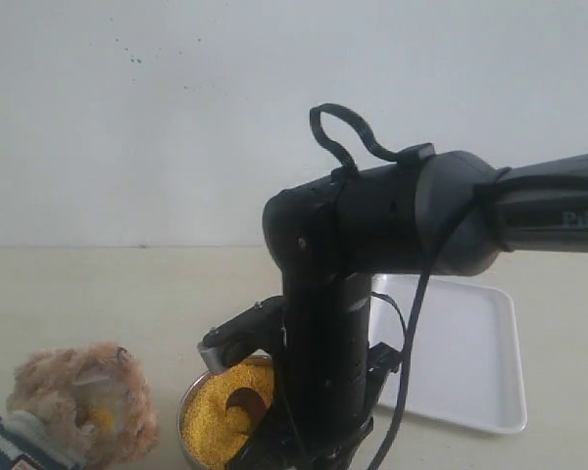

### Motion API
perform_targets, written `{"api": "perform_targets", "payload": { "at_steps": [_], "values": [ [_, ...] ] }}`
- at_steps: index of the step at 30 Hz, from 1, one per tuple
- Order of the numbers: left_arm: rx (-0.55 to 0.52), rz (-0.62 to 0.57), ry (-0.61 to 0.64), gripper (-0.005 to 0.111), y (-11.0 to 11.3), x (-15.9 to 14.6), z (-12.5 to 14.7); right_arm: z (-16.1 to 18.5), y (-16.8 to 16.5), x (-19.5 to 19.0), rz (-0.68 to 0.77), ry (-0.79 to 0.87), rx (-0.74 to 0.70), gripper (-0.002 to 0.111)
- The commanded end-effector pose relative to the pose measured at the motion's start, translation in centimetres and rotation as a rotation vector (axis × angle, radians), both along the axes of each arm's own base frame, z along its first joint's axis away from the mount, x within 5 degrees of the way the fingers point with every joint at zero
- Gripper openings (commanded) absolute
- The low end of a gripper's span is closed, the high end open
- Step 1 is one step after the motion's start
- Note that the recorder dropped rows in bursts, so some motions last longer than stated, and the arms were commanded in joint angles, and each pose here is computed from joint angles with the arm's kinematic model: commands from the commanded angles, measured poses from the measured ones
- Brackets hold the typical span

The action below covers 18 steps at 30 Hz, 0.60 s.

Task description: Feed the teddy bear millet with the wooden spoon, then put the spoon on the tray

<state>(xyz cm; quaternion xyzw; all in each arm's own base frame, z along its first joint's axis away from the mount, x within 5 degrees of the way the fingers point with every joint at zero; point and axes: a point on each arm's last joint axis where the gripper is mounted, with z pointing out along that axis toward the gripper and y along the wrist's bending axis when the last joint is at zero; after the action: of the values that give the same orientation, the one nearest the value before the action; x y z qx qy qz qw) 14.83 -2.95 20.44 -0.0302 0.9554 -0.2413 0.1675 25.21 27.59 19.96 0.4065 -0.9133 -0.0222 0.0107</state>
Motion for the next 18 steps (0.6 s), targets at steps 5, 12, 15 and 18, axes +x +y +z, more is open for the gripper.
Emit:
{"api": "perform_targets", "payload": {
  "at_steps": [5,12,15,18],
  "values": [
    [-0.007,0.009,-0.025,0.004,0.0,0.2,0.3,0.8,-0.9,0.9,-0.058,0.088,0.137,0.004],
    [-0.007,0.009,-0.025,0.004,0.0,0.2,0.3,1.1,-1.9,2.0,-0.102,0.150,0.225,0.004],
    [-0.007,0.009,-0.025,0.004,0.0,0.2,0.3,2.0,-1.7,1.7,-0.055,0.152,0.284,0.004],
    [-0.007,0.009,-0.025,0.004,0.0,0.2,0.3,3.0,-1.8,1.6,-0.048,0.127,0.310,0.004]
  ]
}}
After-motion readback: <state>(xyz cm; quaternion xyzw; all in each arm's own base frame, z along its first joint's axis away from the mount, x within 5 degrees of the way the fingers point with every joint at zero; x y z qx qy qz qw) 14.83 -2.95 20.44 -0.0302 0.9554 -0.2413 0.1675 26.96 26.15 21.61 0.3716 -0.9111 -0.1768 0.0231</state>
